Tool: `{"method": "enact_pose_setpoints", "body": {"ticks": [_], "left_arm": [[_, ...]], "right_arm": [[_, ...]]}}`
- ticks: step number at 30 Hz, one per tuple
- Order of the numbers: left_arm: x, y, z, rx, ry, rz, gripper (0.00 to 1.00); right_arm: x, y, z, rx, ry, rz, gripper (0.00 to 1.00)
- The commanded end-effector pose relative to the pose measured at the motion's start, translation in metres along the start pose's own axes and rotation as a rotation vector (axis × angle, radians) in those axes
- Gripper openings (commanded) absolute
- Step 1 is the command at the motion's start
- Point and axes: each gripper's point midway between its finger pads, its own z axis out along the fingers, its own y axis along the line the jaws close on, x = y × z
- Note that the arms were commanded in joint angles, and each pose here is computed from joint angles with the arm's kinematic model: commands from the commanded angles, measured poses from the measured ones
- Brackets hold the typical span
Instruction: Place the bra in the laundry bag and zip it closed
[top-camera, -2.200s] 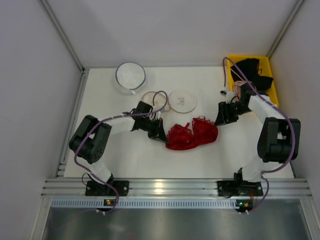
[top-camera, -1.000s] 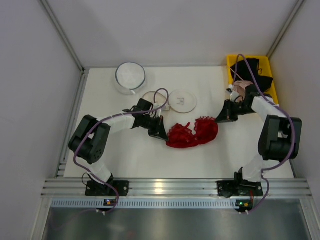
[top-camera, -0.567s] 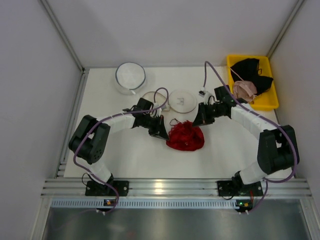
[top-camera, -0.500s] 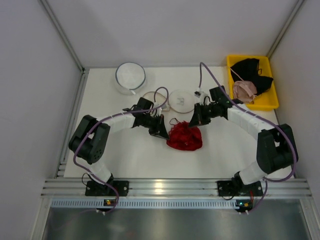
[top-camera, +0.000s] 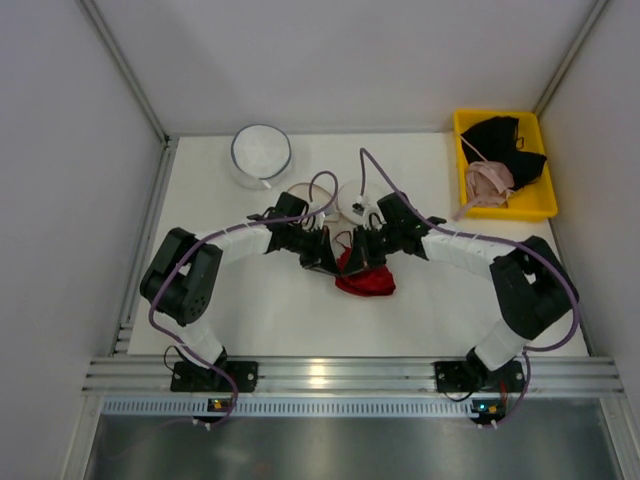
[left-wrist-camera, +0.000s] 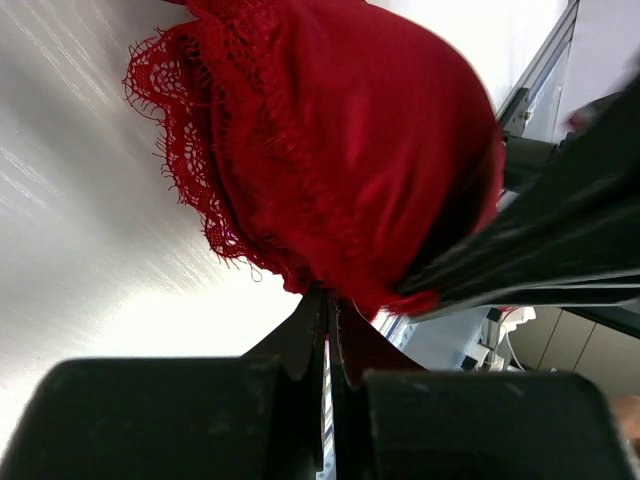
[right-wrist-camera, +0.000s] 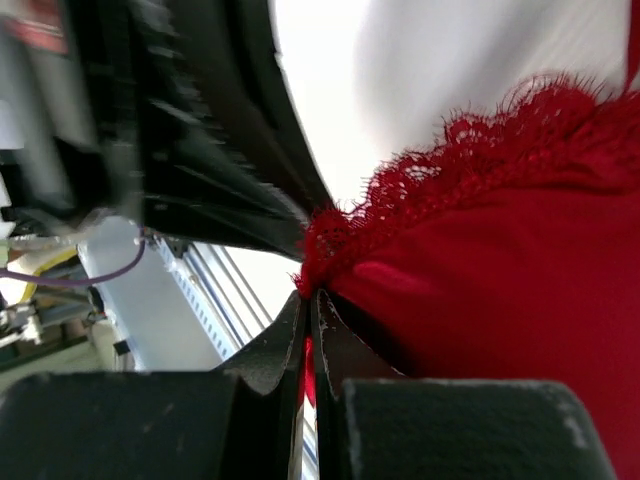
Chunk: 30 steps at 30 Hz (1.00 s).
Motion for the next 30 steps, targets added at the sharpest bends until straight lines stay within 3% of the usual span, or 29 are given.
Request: {"method": "enact_pose_setpoints", "body": {"ticks": [1,5,7,8,14,16,19,23,30], "left_arm": [[-0.002,-0.001,0.002,0.02,-0.013,0.008,0.0],[0.005,0.006,0.001,0.009,-0.007,0.012,0.0],[0.007,0.009,-0.001,-0.002,-0.007,0.011,0.0],[0.01,0.012,-0.002,-0.007,-0.001,0.015,0.0],[0.017,0.018,-0.004,-0.02,0.007,0.026,0.0],[0.015,0.018,-0.005,-0.02,0.004,0.028,0.0],[0.013,0.02,-0.005,-0.019,0.003,0.028,0.0],[0.009,0.02,-0.003,-0.015,0.001,0.036,0.0],[0.004,0.02,-0.002,-0.015,-0.01,0.029,0.03]], "right_arm": [[0.006,0.001,0.022,-0.048,0.003,0.024,0.0],[0.017,-0.005,0.034,-0.068,0.051,0.027,0.02],[0.01,0.004,0.036,-0.104,0.056,0.015,0.21],[0.006,0.007,0.034,-0.113,0.057,0.007,0.37],[-0.059,0.066,-0.018,-0.251,-0.046,-0.144,0.6],[-0.064,0.068,-0.038,-0.258,-0.048,-0.142,0.6],[-0.058,0.031,-0.061,-0.184,-0.044,-0.097,0.52],[-0.038,-0.045,-0.075,-0.014,-0.017,-0.089,0.3],[-0.017,-0.066,-0.047,-0.023,0.021,-0.022,0.3]]}}
